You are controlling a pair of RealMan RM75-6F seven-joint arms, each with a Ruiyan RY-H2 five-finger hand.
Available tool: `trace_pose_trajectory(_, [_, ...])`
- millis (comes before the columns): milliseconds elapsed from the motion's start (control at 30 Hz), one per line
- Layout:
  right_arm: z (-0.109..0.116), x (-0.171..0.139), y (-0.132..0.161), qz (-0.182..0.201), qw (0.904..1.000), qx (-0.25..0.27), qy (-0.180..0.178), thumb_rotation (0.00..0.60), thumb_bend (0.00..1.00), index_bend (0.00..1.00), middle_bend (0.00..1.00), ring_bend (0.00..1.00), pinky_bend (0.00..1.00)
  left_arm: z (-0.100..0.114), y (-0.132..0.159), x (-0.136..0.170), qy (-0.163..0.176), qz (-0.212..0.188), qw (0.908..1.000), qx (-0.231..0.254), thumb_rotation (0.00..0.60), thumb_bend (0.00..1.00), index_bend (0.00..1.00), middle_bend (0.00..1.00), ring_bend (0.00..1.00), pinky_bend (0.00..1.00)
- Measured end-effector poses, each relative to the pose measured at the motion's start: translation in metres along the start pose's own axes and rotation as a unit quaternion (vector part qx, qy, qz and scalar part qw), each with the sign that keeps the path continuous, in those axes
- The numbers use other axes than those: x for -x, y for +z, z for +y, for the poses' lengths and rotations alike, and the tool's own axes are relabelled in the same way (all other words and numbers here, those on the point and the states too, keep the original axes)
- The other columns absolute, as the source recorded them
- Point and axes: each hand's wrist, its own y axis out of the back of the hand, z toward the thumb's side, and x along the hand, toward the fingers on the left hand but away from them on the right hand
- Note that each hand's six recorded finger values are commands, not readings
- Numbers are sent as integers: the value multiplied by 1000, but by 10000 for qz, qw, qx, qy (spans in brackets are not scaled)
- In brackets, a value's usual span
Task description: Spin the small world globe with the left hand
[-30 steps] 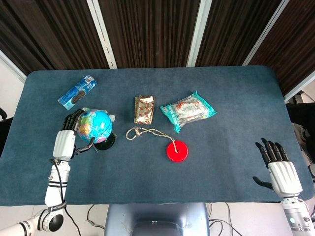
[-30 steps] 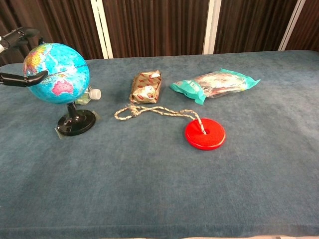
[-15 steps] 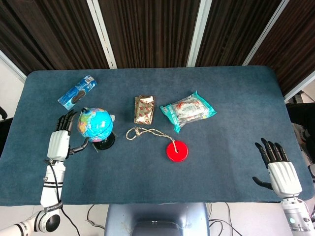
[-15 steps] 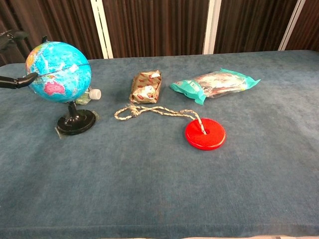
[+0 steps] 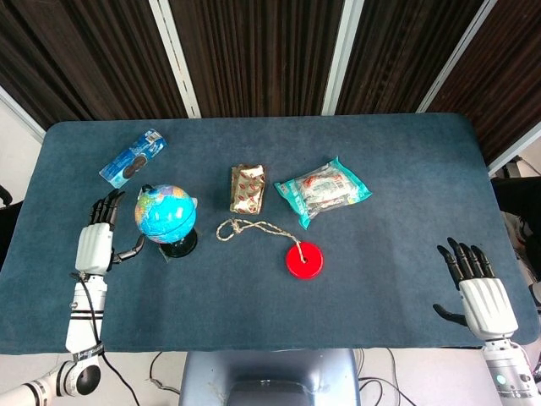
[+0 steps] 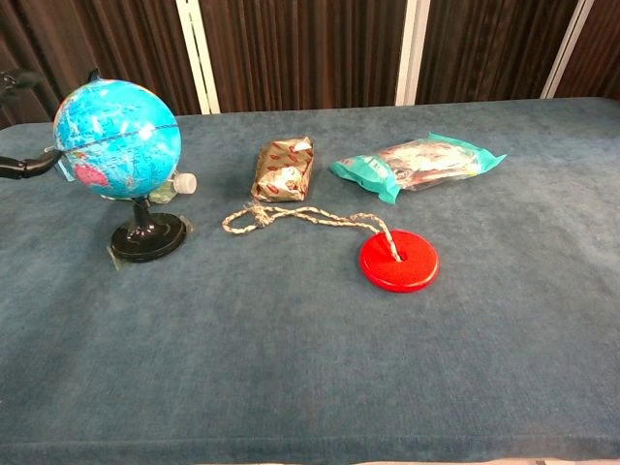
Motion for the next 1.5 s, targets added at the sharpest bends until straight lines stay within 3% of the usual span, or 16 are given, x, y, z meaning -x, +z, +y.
trace_pose_trajectory(367, [0, 0, 0, -6, 10000, -11, -10, 600, 150, 0, 0, 0, 0, 4, -13, -7, -13, 172, 9999, -3, 539, 313, 0, 0, 0, 38])
trace_pose_trajectory(567, [1, -1, 0, -6, 10000, 21, -22, 600, 150, 0, 0, 0, 0, 20, -23, -1, 53, 174, 9995, 246, 542, 320, 0, 0, 0, 40])
trace_pose_trajectory(767, [3, -2, -1, 9, 10000, 48, -32, 600, 150, 0, 0, 0, 0, 41, -23, 21, 153, -47, 9973, 710, 542, 321, 0, 0, 0, 39])
trace_pose_trajectory(1000, [2, -2, 1, 53, 10000, 48, -14, 600, 150, 0, 0, 0, 0, 47, 3, 36, 177, -602, 9911, 1170, 536, 320, 0, 0, 0, 39])
trace_pose_trajectory(1200, [1, -1, 1, 61, 10000, 57, 8, 600, 150, 0, 0, 0, 0, 29, 24, 29, 149, -819, 9910, 1052, 477, 314, 0, 0, 0, 30])
trace_pose_trajectory(1500, [4, -2, -2, 40, 10000, 84, -32, 600, 150, 0, 0, 0, 0, 6, 51, 19, 287, -948, 9939, 481, 449, 310, 0, 0, 0, 15])
